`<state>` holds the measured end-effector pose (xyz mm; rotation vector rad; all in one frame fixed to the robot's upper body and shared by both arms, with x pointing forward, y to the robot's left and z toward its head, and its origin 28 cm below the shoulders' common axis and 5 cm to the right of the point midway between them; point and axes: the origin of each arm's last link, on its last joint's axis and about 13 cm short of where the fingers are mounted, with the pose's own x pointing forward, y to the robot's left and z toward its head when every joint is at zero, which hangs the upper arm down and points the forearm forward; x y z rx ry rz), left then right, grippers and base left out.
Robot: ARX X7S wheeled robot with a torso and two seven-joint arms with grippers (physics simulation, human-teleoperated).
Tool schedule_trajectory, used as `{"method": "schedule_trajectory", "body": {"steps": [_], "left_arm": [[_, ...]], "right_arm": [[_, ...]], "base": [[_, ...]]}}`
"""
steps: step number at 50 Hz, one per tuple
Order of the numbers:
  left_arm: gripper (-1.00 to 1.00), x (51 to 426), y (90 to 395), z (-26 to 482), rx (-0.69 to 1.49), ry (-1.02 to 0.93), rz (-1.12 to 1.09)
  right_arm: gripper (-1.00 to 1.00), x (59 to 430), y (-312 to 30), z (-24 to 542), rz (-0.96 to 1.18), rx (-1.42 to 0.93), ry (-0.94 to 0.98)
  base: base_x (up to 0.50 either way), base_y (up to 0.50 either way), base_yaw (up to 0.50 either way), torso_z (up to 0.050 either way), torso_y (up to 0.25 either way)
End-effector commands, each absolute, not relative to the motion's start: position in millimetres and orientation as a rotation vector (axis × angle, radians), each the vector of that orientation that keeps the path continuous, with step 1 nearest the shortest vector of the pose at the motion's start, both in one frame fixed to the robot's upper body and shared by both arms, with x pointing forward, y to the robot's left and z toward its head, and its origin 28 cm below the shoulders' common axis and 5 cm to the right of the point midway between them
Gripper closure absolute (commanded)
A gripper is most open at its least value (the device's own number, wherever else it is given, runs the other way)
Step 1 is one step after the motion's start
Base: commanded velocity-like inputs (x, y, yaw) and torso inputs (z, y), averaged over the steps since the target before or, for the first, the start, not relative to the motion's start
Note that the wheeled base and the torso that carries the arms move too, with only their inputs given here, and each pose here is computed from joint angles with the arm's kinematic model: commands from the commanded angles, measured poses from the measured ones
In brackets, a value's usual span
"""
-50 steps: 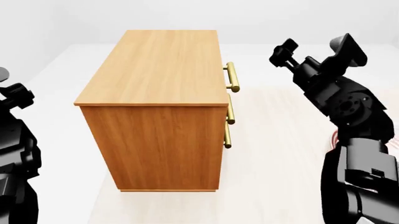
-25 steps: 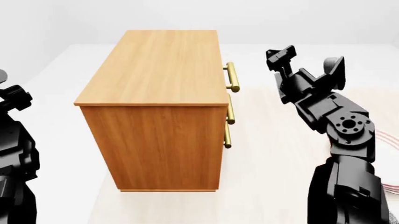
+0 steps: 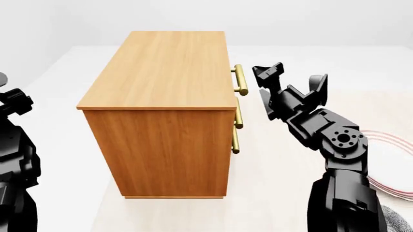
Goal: Open the top drawer of the cabinet and put the bowl in it.
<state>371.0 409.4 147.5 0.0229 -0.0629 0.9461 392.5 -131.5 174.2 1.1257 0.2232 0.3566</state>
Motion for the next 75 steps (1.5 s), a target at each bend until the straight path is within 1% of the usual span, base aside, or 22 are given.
{"method": "schedule_trajectory", "body": {"steps": [1,8,40,41,58,75], "left_arm": [[-1.0,371.0,409.3,147.2,0.026,-0.063,0.946],[-1.0,370.8,409.4,146.9,0.028,-0.062,0.946],[-1.0,369.5,410.7,145.3,0.035,-0.059,0.953],[-1.0,369.5,410.7,145.3,0.035,-0.059,0.953],[-1.0,369.6,410.2,144.7,0.037,-0.058,0.952],[-1.0,368.8,411.4,144.4,0.036,-0.057,0.954]], "right_arm": [[-1.0,391.6,-123.4,168.0,0.408,1.153,0.265],[-1.0,389.9,-117.5,167.6,0.463,1.158,0.288],[-1.0,395.0,-112.5,157.7,0.501,1.191,0.312],[1.0,395.1,-112.6,157.3,0.501,1.193,0.311],[1.0,392.5,-120.7,160.0,0.505,1.216,0.287],[1.0,386.1,-145.2,168.1,0.475,1.187,0.245]], "base": [[0.0,0.0,0.0,0.0,0.0],[0.0,0.0,0.0,0.0,0.0],[0.0,0.0,0.0,0.0,0.0],[0.0,0.0,0.0,0.0,0.0],[0.0,0.0,0.0,0.0,0.0],[0.0,0.0,0.0,0.0,0.001]]}}
